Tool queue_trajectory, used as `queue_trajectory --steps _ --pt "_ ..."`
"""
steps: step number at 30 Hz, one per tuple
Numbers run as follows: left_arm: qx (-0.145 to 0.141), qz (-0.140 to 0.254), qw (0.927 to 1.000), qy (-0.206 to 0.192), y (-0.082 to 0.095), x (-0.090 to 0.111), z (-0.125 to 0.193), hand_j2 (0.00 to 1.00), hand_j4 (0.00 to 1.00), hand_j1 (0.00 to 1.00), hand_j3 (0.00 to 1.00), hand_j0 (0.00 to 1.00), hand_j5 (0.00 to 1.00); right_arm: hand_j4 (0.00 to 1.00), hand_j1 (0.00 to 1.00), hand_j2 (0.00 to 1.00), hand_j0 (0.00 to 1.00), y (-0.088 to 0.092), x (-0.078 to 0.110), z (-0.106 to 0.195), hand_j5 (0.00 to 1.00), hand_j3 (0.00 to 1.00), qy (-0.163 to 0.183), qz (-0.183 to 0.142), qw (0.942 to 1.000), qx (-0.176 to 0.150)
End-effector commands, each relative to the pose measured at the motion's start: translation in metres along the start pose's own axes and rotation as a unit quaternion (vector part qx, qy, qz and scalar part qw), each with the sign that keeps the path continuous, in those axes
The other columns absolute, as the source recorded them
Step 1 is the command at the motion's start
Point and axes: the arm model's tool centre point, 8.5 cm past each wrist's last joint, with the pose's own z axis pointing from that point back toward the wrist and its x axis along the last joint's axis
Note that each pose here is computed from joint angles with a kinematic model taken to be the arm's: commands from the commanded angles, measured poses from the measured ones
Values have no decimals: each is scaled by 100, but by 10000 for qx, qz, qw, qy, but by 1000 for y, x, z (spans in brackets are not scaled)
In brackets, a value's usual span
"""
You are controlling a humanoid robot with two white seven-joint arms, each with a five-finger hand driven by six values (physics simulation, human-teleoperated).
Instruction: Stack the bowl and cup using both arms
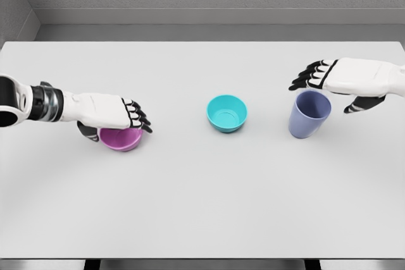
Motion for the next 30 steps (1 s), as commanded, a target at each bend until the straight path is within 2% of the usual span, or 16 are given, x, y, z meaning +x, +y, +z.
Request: queue_trajectory --steps 1,22,24,26,28,30 --pt "12 20 10000 6 0 0 0 100 100 100 100 100 100 100 100 100 100 -1 -1 -1 100 100 2 -34 10000 -29" --pt "-14 18 10000 -72 -1 3 -5 100 100 100 100 100 100 100 100 100 100 16 -2 -26 100 100 -45 -37 9997 234" --pt "-14 18 10000 -72 -1 3 -5 96 96 96 96 96 96 100 100 100 100 17 -3 -26 100 100 -29 -52 9997 240" --pt "-22 18 10000 -81 -1 4 -6 82 82 82 82 82 82 100 100 100 100 19 -4 -26 100 100 -21 -69 9996 269" --pt "-30 8 10000 -87 -1 5 -6 73 73 73 73 73 73 100 100 100 100 21 -4 -29 100 100 -35 -93 9996 273" --pt "-43 -7 10000 -76 -2 4 -6 70 70 70 70 70 70 100 100 100 100 20 -6 -29 100 100 -16 -98 9996 269"
